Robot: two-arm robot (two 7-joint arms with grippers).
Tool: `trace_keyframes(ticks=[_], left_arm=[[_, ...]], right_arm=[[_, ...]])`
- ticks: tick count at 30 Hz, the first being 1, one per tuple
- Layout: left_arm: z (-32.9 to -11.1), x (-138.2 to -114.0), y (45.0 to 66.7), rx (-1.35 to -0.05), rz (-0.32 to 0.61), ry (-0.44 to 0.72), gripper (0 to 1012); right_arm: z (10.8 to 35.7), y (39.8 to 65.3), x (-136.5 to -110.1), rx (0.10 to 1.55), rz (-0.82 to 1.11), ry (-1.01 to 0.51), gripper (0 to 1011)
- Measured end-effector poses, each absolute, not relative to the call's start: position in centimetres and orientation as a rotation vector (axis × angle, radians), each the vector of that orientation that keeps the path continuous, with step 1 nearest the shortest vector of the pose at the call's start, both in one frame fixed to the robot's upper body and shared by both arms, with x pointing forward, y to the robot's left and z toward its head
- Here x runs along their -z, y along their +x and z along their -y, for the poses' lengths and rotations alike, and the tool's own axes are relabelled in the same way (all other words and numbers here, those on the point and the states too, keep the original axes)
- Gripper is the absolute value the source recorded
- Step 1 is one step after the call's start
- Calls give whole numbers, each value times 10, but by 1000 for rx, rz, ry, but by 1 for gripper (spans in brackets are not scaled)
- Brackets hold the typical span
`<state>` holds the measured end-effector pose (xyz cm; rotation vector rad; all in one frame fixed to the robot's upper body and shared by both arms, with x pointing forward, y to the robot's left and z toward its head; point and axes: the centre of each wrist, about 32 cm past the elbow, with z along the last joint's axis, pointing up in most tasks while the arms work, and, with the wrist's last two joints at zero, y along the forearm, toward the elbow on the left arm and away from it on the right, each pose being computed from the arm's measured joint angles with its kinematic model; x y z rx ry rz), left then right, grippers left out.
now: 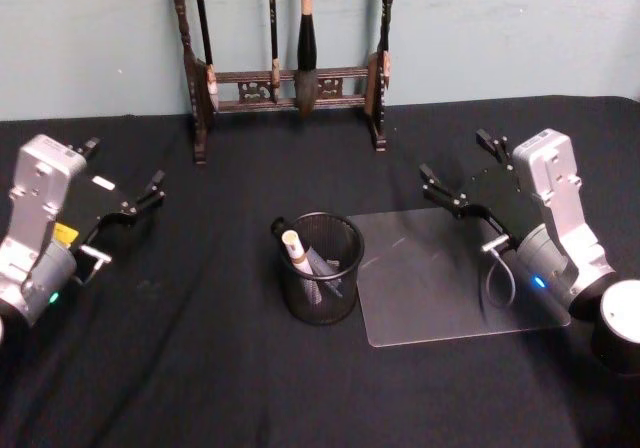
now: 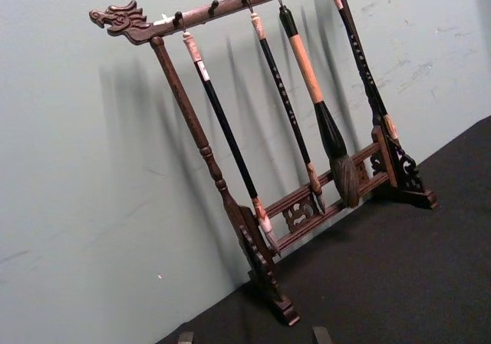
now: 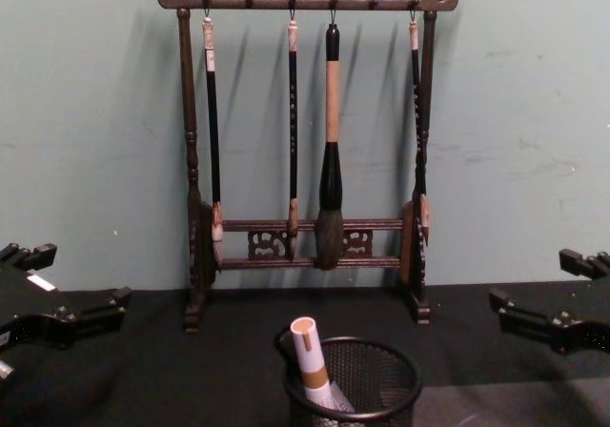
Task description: Pick up the water-based marker from the table and place it into the pen holder.
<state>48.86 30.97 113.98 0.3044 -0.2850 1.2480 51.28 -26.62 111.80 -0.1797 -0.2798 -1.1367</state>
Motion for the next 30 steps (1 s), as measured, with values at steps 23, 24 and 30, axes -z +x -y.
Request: trace_keyframes(ticks=[23,24,30], left_arm=[[-310,-1140,489,-1248,285,304,1001],[-310,-1140,489,-1248,285,304,1001],[-310,-1140,489,-1248,285,304,1001]], right_arm=[[266,513,-1118,1137,280,-180,1002],[266,513,-1118,1137,280,-180,1002],[266,513,-1118,1137,280,-180,1002]])
